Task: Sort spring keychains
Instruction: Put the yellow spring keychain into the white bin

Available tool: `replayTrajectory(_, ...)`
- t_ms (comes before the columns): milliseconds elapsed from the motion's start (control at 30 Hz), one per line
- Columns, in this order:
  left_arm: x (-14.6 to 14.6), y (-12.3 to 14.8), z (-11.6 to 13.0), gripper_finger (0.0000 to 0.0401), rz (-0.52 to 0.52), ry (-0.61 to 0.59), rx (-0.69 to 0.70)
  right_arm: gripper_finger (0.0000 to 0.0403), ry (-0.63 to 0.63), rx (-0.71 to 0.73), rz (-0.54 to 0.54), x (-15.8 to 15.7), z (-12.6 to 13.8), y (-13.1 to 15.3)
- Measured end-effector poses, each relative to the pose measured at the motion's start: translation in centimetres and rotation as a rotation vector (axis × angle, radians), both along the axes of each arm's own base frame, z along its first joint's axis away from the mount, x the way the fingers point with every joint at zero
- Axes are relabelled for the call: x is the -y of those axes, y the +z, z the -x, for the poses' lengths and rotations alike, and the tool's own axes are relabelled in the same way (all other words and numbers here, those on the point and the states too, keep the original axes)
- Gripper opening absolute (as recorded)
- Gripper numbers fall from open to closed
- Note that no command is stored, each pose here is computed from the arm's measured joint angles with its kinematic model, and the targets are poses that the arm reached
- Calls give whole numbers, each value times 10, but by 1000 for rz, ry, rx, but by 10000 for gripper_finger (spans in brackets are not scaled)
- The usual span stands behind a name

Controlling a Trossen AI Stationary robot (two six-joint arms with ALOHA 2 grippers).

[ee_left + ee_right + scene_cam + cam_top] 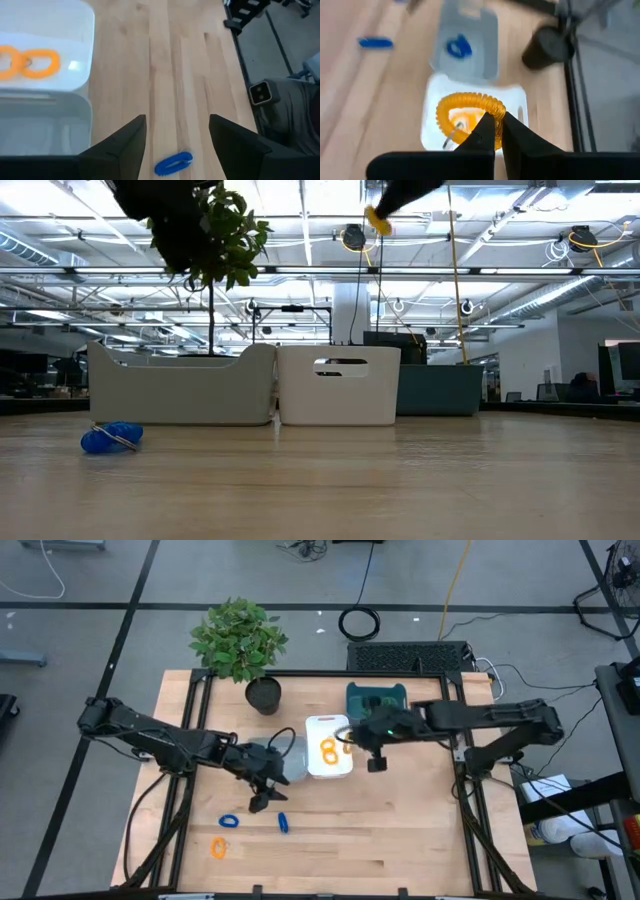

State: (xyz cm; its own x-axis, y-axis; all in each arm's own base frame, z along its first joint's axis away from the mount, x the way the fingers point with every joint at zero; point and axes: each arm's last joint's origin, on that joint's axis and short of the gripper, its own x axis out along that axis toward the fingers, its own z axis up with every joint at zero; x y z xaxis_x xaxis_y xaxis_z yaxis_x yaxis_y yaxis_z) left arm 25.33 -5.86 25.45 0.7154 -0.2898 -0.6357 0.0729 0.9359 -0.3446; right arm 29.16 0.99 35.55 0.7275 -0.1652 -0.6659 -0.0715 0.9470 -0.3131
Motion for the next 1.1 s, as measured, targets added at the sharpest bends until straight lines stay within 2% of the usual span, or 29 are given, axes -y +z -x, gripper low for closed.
replayTrajectory(200,0,-4,4,225,5,14,-63,0,-86,-161,-28,24,-29,-14)
replayTrajectory(433,-1,-10,10,225,10,39,-165,0,-86,-310,-85,48,-65,-44)
replayTrajectory(600,2,-13,14,225,21,47,-210,0,-78,-386,-139,58,-80,-71)
replayTrajectory(1100,32,-17,31,225,105,-13,-357,0,-54,-485,-190,63,-112,-133)
